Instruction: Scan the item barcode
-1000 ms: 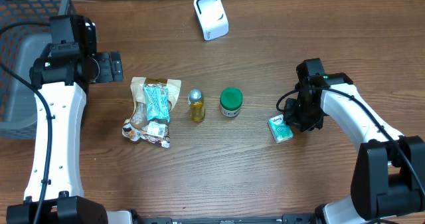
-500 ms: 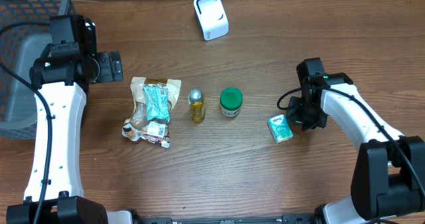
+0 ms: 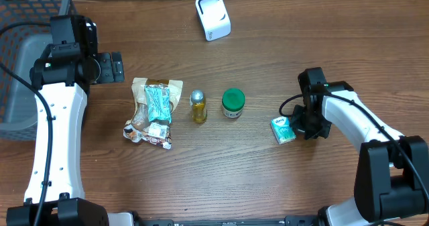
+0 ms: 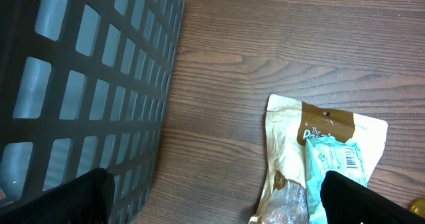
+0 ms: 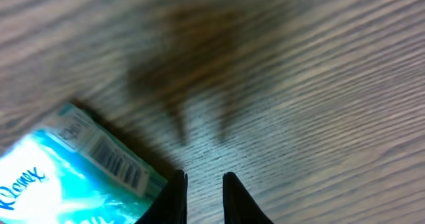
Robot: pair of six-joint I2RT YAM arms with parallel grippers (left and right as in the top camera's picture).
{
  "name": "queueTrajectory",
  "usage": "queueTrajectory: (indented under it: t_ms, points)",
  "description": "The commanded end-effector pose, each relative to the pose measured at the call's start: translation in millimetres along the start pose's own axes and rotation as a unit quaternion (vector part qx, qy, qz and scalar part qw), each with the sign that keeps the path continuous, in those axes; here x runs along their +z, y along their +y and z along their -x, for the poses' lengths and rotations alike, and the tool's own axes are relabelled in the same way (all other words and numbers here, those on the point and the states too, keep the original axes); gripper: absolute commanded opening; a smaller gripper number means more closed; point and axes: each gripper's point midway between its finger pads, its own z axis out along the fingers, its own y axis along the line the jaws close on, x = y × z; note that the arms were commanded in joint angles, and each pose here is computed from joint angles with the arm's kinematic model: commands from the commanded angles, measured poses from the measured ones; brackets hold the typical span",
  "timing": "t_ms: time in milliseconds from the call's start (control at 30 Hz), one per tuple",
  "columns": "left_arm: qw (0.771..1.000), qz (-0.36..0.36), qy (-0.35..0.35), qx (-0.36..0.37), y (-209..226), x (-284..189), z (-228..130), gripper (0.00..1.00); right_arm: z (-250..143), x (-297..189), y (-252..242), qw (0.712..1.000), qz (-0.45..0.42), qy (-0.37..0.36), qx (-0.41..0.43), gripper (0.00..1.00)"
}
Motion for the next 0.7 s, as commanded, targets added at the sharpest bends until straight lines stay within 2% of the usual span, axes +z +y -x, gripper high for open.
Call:
queueTrajectory:
  t_ms: [0, 667]
  points:
    - [1.0, 0.003, -0.02, 0.006, 2.8, -11.1, 10.1, 1.0, -11.4, 6.0, 3.2, 1.0, 0.017, 0.02, 0.008, 0.16]
    - [1.0, 0.003, -0.02, 0.006, 2.8, -11.1, 10.1, 1.0, -44.4, -1.2, 51.9, 0.98, 0.165, 0.11, 0.01, 0.16]
